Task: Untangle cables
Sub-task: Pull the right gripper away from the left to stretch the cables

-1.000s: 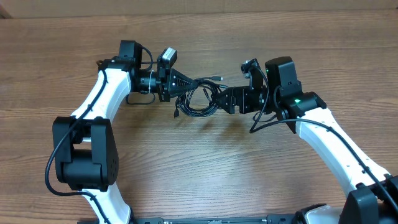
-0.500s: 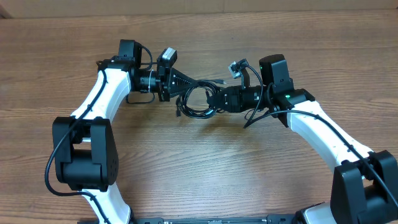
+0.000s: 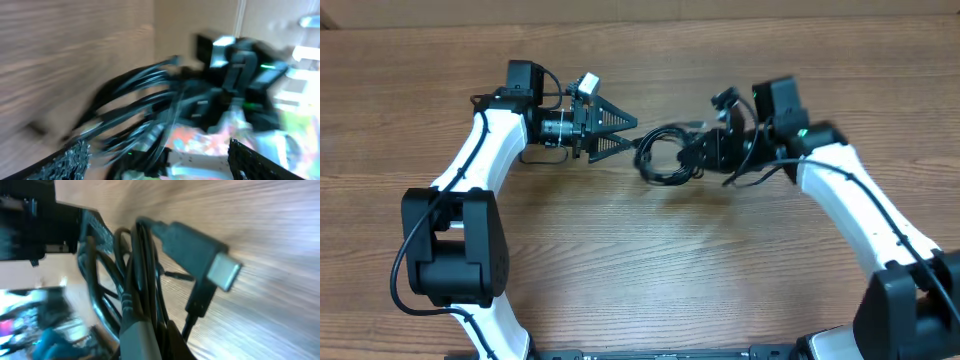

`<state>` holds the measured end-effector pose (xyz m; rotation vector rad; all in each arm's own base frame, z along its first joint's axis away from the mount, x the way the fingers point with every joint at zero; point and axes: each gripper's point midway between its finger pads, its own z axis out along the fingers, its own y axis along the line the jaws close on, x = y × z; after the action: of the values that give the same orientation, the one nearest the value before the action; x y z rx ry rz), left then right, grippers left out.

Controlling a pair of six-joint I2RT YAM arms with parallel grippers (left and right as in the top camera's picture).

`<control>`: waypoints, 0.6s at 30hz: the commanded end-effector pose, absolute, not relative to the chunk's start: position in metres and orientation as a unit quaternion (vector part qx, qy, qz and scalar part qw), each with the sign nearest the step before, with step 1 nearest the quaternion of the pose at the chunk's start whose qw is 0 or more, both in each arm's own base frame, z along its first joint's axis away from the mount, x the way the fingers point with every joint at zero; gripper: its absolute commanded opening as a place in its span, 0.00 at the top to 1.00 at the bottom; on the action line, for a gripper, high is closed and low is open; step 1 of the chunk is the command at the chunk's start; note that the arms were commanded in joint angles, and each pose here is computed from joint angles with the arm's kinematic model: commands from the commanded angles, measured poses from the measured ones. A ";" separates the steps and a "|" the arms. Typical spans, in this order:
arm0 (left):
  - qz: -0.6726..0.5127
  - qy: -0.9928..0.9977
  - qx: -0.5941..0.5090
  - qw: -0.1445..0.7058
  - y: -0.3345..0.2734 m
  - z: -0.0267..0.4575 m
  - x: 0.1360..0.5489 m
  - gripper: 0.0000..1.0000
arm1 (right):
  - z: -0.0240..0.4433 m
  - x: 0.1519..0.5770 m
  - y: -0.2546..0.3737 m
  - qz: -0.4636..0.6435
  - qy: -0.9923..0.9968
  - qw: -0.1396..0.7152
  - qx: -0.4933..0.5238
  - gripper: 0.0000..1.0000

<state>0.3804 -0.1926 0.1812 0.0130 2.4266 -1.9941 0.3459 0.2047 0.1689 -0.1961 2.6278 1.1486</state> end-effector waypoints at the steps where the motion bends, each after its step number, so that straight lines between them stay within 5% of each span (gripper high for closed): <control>1: -0.587 0.809 -0.005 0.022 -0.184 0.166 0.390 0.12 | 0.202 0.373 0.180 0.274 0.930 0.225 -0.097 0.96; 5: -0.499 0.863 -0.080 -0.021 -0.180 0.132 0.384 0.11 | 0.199 0.382 0.164 0.149 0.951 0.257 -0.090 0.96; 18: -0.488 0.870 -0.064 -0.030 -0.189 0.128 0.376 0.08 | 0.154 0.390 0.094 -0.257 0.921 0.288 -0.056 0.96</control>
<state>0.3728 -0.1906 0.1254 -0.2326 2.7941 -1.5905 0.3838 0.1316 0.1683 -0.2346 2.5219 -0.3426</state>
